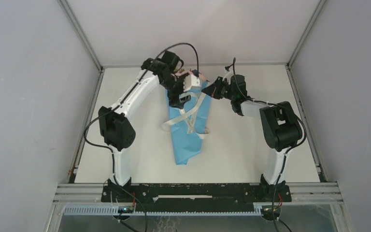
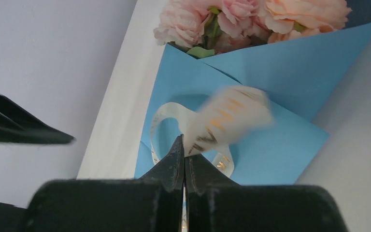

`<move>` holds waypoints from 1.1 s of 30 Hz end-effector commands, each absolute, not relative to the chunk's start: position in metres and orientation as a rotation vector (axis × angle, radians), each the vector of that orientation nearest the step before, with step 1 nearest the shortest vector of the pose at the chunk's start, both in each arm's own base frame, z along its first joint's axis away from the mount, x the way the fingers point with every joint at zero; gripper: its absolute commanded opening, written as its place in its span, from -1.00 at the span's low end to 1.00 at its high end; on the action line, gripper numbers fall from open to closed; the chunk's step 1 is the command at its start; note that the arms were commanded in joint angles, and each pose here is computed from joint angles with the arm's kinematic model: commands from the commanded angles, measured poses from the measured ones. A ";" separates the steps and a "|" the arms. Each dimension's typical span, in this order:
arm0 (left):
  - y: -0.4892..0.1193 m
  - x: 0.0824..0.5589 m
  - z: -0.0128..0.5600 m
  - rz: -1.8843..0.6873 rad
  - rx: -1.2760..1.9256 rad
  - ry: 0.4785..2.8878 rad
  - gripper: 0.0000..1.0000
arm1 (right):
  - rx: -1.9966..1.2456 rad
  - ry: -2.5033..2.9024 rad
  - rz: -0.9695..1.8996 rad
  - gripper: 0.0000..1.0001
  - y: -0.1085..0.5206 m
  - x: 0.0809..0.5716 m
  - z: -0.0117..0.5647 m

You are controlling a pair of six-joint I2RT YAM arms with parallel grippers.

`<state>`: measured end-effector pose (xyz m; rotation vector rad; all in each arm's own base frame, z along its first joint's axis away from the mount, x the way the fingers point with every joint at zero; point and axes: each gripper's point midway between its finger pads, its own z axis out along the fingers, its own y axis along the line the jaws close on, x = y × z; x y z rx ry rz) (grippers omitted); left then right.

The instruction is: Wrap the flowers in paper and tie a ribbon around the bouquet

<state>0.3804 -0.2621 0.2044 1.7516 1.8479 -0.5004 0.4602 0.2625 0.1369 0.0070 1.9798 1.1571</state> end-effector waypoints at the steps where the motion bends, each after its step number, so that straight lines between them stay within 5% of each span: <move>1: -0.261 0.359 0.170 -0.383 2.173 1.588 0.77 | 0.025 1.975 1.227 -1.00 0.270 0.463 0.148; 3: -0.261 0.365 0.154 -0.364 2.213 1.588 0.99 | 0.047 1.995 1.232 -1.00 0.269 0.462 0.144; 22: -0.246 0.408 0.074 -0.075 2.265 1.561 0.93 | -0.001 2.028 1.239 -1.00 0.277 0.452 0.144; 26: -0.240 0.407 0.067 -0.051 2.301 1.578 0.54 | -0.016 2.026 1.247 -1.00 0.280 0.449 0.146; 33: -0.230 0.396 0.064 -0.055 2.352 1.575 -0.95 | -0.023 2.009 1.265 -1.00 0.282 0.448 0.153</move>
